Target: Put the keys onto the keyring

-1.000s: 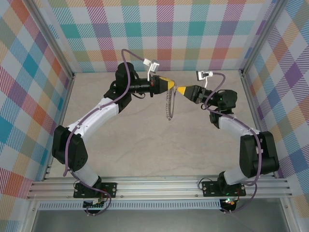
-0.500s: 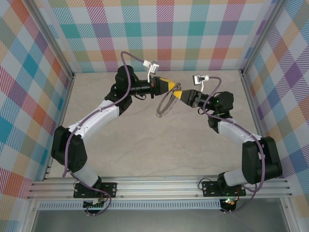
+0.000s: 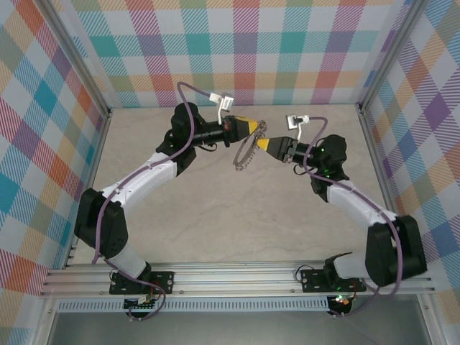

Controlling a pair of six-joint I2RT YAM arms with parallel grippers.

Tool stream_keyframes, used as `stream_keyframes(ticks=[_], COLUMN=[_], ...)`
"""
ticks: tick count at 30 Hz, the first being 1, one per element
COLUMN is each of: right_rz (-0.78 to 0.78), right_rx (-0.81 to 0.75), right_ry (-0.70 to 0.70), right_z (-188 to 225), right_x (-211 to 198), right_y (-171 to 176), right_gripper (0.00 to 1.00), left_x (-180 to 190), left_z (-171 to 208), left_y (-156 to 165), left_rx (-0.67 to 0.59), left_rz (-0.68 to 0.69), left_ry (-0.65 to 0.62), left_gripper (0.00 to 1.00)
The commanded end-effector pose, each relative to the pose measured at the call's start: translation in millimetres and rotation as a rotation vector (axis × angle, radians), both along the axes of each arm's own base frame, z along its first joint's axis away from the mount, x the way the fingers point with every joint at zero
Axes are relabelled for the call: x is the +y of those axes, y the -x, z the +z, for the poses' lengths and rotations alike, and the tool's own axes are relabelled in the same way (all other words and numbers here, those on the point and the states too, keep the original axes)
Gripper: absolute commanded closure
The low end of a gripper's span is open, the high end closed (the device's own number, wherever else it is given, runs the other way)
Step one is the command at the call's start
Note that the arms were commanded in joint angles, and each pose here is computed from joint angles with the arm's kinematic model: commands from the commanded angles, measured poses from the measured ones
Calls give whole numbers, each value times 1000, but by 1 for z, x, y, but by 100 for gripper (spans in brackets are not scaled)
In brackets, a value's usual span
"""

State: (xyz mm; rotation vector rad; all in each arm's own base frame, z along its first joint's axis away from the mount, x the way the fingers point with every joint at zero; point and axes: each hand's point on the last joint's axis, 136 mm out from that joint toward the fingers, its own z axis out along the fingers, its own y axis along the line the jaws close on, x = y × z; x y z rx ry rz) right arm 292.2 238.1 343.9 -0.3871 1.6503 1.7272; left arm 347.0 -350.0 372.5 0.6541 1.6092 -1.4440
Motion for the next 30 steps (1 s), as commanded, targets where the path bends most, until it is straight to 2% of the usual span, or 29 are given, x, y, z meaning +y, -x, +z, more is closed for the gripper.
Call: stream_keyframes(ticks=[1, 7, 10, 20, 30], right_rz=[-90, -249, -283, -300, -256], right_rx=[-33, -40, -50, -161, -223], right_ry=[63, 92, 72, -10, -94], right_z=[-1, 17, 27, 57, 78], right_x=[-16, -37, -39, -36, -26], right_y=[7, 5, -2, -24, -40], right_gripper=[68, 61, 61, 62, 68], left_x=[11, 10, 10, 13, 12], left_z=[42, 43, 43, 49, 51], left_y=[8, 7, 7, 11, 13], left_rx=[-93, -56, -43, -16, 0], left_rz=[51, 40, 31, 8, -11], left_ry=[95, 144, 172, 261, 285], left_gripper=[100, 100, 100, 100, 100])
